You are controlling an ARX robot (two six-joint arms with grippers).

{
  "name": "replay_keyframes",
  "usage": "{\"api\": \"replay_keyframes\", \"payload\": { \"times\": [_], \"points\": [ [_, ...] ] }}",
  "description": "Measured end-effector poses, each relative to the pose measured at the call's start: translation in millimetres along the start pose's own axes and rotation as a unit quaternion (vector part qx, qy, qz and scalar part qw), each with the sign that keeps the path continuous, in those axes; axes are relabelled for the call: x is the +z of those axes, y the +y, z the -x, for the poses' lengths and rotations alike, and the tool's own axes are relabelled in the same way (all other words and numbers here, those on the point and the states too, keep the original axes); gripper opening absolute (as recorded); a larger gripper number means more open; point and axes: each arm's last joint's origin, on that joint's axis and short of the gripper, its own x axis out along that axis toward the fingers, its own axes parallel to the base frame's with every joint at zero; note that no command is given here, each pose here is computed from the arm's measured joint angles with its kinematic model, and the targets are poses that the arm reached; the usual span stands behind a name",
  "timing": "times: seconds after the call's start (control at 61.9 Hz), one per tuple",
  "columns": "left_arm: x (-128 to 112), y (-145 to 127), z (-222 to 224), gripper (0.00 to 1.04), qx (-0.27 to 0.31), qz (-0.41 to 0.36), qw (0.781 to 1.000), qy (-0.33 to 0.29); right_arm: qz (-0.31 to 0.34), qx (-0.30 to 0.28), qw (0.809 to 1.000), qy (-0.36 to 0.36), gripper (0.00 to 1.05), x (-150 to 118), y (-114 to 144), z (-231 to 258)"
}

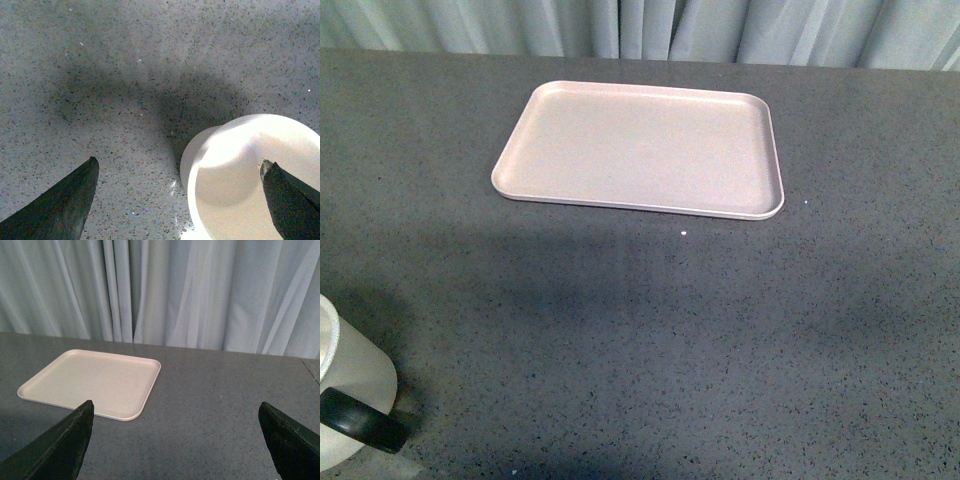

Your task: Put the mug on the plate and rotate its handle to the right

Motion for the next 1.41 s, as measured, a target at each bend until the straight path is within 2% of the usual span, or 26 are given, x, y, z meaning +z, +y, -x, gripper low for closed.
{"api": "replay_keyframes", "payload": {
  "times": [0.404, 0.598, 0.695, 0.743, 1.196, 1.406],
  "points": [
    [-6.8, 0.1, -20.0, 0.95, -0.011, -0.021, 0.999, 0.042, 0.0, 0.0, 1.0, 0.0, 0.96, 0.0, 0.0, 0.0],
    [2.1, 2.3, -24.3, 0.95, -0.01, -0.029, 0.999, 0.042, 0.0, 0.0, 1.0, 0.0, 0.96, 0.0, 0.0, 0.0],
    [6.0, 1.5, -25.6, 0.84, -0.009, -0.035, 0.998, 0.041, 0.0, 0.0, 1.0, 0.0, 0.96, 0.0, 0.0, 0.0],
    [7.2, -0.7, -27.2, 0.73, -0.01, -0.04, 0.998, 0.044, 0.0, 0.0, 1.0, 0.0, 0.96, 0.0, 0.0, 0.0],
    [10.3, -21.1, -33.9, 0.04, -0.023, -0.066, 0.996, 0.062, 0.0, 0.0, 1.0, 0.0, 0.96, 0.0, 0.0, 0.0],
    [17.6, -27.7, -26.7, 0.02, -0.033, -0.063, 0.995, 0.07, 0.0, 0.0, 1.0, 0.0, 0.96, 0.0, 0.0, 0.0]
  ]
}}
